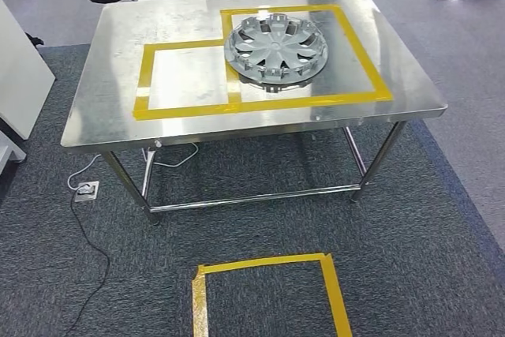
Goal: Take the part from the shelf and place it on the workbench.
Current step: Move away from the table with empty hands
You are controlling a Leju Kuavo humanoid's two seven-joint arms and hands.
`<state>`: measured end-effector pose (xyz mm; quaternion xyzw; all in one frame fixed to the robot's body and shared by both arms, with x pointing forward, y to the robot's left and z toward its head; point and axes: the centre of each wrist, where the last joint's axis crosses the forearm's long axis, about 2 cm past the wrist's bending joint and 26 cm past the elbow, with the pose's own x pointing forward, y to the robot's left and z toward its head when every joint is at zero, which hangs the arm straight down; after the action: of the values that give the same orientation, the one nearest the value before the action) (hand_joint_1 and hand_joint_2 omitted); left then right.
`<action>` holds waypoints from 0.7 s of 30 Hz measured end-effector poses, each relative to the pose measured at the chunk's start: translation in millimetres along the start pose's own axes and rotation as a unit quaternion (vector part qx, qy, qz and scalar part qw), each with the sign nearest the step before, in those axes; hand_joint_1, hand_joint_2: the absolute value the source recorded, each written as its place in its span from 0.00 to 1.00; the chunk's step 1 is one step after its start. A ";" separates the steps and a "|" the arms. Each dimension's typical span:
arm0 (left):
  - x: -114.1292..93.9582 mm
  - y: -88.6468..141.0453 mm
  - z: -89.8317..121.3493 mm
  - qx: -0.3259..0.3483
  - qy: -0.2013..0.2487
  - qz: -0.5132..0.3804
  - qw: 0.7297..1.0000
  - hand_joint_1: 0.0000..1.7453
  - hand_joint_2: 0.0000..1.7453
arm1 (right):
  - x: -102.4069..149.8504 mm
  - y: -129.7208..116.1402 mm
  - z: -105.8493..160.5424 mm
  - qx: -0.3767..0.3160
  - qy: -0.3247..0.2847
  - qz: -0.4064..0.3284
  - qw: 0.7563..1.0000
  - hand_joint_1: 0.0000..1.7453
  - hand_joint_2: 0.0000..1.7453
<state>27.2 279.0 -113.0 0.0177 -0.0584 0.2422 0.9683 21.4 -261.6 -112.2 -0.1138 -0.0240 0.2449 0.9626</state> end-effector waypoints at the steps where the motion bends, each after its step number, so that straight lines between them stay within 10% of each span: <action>1: -0.2 0.0 0.0 0.000 0.000 0.001 1.000 0.00 0.00 | 0.0 0.0 0.0 0.000 0.000 0.001 1.000 0.00 0.00; 21: -2.2 -2.8 0.3 -0.002 0.012 -0.006 1.000 0.00 0.00 | 2.9 -1.7 -0.2 0.001 0.000 0.007 1.000 0.00 0.00</action>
<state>26.5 275.5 -113.0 0.0130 -0.0477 0.2368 0.9703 24.7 -261.7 -112.0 -0.1128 -0.0228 0.2515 0.9610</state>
